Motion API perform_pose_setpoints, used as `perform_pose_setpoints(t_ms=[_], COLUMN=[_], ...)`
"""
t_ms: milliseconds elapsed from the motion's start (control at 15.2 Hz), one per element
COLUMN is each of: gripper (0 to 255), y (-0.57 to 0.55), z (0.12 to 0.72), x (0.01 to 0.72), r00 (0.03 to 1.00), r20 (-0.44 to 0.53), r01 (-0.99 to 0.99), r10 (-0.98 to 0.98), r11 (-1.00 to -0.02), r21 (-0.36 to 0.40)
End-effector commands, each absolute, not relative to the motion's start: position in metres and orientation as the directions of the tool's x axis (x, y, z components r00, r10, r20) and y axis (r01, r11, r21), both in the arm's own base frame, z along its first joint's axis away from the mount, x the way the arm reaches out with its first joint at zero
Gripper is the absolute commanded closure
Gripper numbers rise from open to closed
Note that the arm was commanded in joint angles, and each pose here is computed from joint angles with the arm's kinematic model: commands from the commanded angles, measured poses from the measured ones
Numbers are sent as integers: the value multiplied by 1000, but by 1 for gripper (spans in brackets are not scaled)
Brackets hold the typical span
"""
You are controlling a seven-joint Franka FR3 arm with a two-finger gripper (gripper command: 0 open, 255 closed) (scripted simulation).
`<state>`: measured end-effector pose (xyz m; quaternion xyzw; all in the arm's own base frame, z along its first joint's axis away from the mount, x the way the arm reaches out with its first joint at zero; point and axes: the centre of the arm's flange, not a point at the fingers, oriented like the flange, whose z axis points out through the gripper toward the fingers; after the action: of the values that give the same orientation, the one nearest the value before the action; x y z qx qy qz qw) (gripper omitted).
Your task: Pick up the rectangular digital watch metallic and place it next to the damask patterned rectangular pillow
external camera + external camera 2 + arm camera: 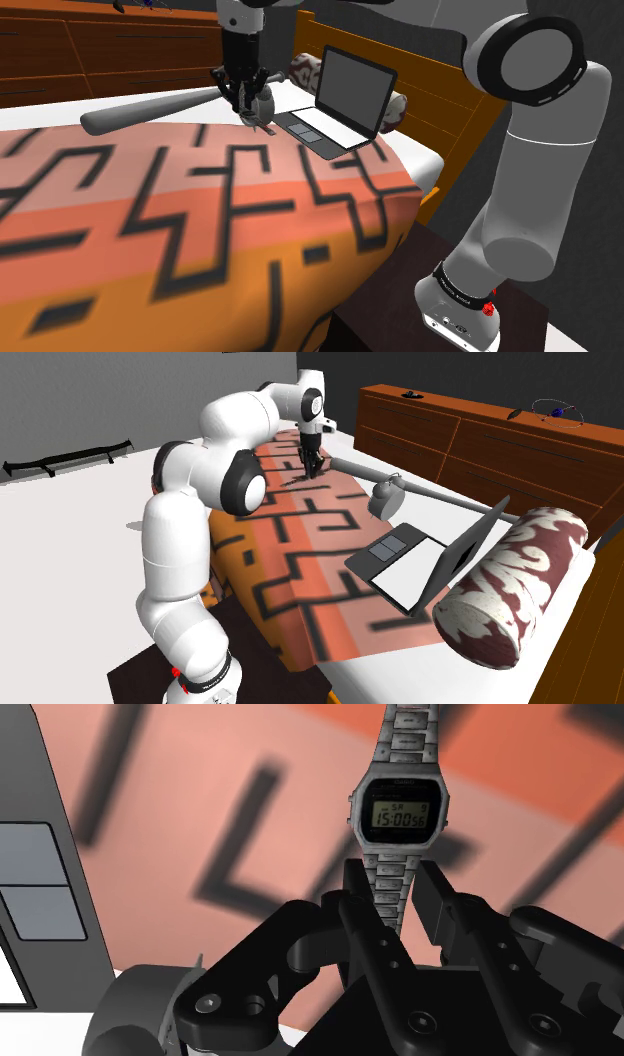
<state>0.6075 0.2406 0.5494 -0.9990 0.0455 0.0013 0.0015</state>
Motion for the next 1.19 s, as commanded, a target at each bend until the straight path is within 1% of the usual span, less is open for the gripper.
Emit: perform_pose_setpoints(t_ms=[0, 330, 1122], gripper=[255, 255, 255], y=[241, 241, 90], z=[559, 585, 585], x=[607, 607, 560], r00=[996, 996, 996], r20=[-3, -3, -3], r01=[-91, -91, -91], r10=[-91, -91, -91], r11=[-996, -996, -996], r21=[-3, -3, -3])
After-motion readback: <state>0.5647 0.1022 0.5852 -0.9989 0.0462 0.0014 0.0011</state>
